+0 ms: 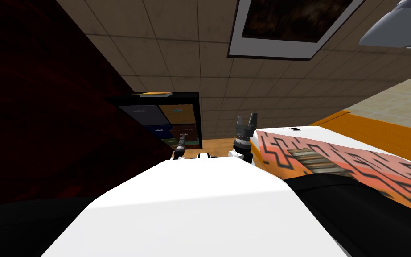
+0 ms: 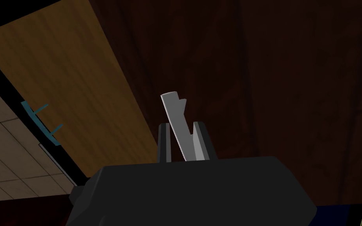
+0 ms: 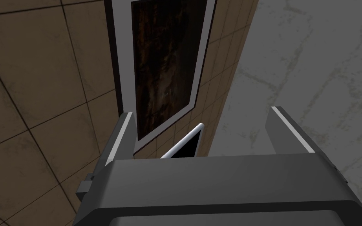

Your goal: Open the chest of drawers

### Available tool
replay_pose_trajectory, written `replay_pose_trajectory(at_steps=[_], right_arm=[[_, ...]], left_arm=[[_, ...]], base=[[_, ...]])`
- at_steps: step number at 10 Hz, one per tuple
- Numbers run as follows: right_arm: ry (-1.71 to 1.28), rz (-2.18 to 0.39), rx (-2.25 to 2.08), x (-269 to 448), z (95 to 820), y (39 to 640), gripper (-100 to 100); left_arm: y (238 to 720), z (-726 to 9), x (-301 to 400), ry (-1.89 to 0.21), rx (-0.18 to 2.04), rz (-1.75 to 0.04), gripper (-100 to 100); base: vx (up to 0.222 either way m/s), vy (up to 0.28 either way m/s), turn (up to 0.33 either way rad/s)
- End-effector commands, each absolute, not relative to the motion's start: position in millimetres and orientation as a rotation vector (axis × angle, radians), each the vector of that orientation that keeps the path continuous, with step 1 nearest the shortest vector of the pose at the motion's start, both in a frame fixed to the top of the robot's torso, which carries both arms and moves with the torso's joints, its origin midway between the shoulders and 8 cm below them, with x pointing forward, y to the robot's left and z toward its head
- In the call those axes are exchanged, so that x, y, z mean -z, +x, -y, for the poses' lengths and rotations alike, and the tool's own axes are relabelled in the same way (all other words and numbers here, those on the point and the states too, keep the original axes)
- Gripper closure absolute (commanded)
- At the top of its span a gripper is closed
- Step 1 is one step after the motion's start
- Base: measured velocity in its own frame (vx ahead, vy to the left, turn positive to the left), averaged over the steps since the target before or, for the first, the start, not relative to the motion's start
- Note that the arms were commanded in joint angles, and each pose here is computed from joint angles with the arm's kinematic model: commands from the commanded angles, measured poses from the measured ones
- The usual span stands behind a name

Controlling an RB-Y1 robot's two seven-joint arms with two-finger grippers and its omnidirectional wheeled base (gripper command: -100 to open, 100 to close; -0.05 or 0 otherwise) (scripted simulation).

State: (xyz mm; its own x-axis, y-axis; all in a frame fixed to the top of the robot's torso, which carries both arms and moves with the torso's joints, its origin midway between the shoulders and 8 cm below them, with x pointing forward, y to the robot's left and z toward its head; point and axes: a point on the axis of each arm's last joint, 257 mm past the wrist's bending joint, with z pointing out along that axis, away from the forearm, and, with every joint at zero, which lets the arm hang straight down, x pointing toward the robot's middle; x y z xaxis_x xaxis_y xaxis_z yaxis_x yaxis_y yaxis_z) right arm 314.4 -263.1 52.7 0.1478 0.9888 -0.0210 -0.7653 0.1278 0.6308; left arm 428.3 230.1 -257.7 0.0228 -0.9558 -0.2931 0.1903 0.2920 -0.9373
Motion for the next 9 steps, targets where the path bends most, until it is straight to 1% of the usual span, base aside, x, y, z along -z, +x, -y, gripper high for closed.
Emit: replay_pose_trajectory(at_steps=[1, 2, 3, 9], right_arm=[[0.547, -0.5, -1.356, -53, 263, 314, 0], [0.547, -0.5, -1.356, -53, 263, 314, 0], [0.547, -0.5, -1.356, -53, 263, 314, 0], [0.547, -0.5, -1.356, -53, 263, 314, 0]], left_arm=[[424, -229, 253, -0.841, 1.081, -1.194, 100], [422, -229, 251, -0.838, 1.083, -1.193, 100], [424, -228, 246, -0.848, 1.079, -1.202, -100], [427, -230, 212, -0.851, 1.074, -1.194, -100]], base=[[-0.17, -0.002, 0.011], [-0.169, -0.005, 0.017], [-0.087, -0.002, -0.022], [0.006, 0.003, -0.018]])
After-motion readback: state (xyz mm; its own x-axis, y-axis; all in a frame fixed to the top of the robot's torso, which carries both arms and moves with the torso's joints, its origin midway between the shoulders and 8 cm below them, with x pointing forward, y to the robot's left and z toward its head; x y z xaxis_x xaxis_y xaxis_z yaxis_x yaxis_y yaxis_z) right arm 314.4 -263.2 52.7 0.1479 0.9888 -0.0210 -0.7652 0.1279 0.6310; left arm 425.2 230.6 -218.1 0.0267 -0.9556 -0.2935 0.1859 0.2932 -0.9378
